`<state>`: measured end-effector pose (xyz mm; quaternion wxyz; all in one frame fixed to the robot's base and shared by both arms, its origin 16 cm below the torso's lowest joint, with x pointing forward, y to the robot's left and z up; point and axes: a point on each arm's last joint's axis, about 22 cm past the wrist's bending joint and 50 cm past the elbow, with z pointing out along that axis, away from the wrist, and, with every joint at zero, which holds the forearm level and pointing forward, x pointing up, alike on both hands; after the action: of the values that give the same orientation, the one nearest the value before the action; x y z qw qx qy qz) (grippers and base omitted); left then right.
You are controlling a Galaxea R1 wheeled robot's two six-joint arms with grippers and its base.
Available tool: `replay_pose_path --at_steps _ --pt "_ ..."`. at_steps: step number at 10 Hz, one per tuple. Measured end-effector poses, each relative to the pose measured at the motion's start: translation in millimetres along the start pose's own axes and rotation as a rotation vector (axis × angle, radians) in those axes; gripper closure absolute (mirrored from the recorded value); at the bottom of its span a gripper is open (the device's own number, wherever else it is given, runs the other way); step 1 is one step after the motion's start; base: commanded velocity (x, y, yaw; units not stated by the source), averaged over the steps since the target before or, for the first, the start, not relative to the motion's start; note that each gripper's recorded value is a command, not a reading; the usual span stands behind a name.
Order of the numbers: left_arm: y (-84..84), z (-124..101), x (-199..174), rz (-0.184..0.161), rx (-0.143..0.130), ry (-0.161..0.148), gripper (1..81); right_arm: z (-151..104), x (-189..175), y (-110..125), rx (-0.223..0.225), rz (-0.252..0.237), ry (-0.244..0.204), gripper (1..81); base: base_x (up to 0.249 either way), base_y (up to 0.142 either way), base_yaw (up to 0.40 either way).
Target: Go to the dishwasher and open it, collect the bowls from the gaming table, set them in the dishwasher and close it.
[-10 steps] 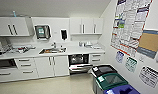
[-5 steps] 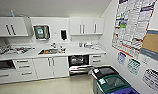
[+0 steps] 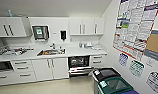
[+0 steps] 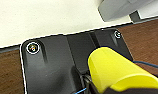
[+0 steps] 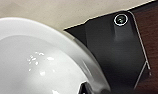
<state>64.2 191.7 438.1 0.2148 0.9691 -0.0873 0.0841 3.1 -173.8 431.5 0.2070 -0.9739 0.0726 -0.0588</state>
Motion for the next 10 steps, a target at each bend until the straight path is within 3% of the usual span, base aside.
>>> replay_pose_path --at_steps 10 --pt "3.5 1.3 0.2 0.0 -0.005 0.001 81.1 -0.3 -1.8 1.1 -0.002 -0.002 -0.001 81.1 0.093 0.0 0.0"
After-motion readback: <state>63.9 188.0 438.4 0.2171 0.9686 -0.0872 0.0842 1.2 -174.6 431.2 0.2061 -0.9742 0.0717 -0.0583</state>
